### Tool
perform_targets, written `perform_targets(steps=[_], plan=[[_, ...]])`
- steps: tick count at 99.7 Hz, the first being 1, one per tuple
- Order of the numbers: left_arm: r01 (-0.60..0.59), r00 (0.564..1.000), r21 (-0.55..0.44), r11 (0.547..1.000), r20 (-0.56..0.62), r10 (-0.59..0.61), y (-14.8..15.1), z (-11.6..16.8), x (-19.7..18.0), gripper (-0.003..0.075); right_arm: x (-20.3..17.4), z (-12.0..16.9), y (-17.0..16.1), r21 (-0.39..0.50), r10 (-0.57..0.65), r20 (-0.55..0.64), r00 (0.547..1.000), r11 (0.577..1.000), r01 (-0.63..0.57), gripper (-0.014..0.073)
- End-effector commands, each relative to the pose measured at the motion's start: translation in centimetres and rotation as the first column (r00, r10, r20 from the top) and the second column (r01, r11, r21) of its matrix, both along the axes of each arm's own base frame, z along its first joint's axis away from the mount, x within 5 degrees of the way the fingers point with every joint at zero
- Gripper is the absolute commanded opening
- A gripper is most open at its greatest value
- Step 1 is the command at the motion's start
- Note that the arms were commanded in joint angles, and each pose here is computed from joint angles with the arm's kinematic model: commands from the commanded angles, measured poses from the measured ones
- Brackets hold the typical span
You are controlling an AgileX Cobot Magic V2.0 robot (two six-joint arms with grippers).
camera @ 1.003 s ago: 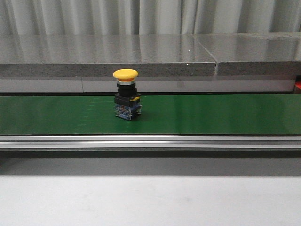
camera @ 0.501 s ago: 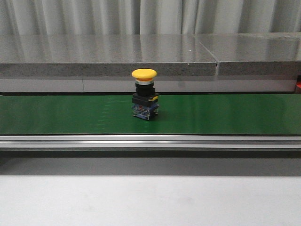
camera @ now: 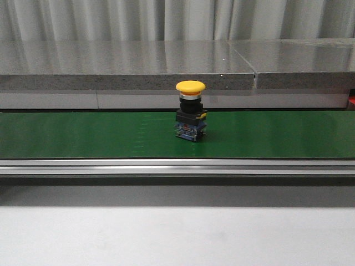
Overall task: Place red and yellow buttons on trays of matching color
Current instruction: 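Carry the red button into the red tray and release it, then lower the right gripper onto the yellow button on the belt and grasp it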
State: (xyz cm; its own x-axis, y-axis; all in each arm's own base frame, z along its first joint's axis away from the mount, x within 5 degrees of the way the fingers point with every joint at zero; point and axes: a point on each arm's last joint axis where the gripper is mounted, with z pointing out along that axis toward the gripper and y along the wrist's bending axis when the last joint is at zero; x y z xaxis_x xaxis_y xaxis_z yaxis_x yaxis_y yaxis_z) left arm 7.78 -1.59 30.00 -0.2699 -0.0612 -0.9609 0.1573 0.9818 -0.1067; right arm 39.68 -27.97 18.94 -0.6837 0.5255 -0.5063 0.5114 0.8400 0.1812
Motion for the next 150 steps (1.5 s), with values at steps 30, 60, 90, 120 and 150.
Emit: perform_targets(steps=[30, 60, 90, 120, 150], plan=[[-0.005, 0.996, -0.030, 1.000, 0.084, 0.008, 0.0, 1.4, 0.2, -0.0019, -0.1, 4.5, -0.1, -0.069, 0.012, 0.088, 0.996, 0.998, -0.006, 0.0586], [-0.005, 0.996, -0.030, 1.000, 0.084, 0.008, 0.0, 1.4, 0.2, -0.0019, -0.7, 9.5, 0.5, -0.114, 0.036, 0.150, 0.988, 0.993, -0.019, 0.0645], [-0.005, 0.996, -0.030, 1.000, 0.084, 0.008, 0.0, 1.4, 0.2, -0.0019, -3.7, 16.8, 3.5, -0.191, 0.091, 0.223, 0.971, 0.980, -0.048, 0.0645], [-0.005, 0.996, -0.030, 1.000, 0.084, 0.008, 0.0, 1.4, 0.2, -0.0019, -8.5, 19.7, 10.3, -0.275, 0.217, 0.271, 0.938, 0.951, -0.141, 0.0645], [-0.005, 0.996, -0.030, 1.000, 0.084, 0.008, 0.0, 1.4, 0.2, -0.0019, -13.6, 16.1, 18.7, -0.252, 0.365, 0.209, 0.907, 0.916, -0.311, 0.0645]])
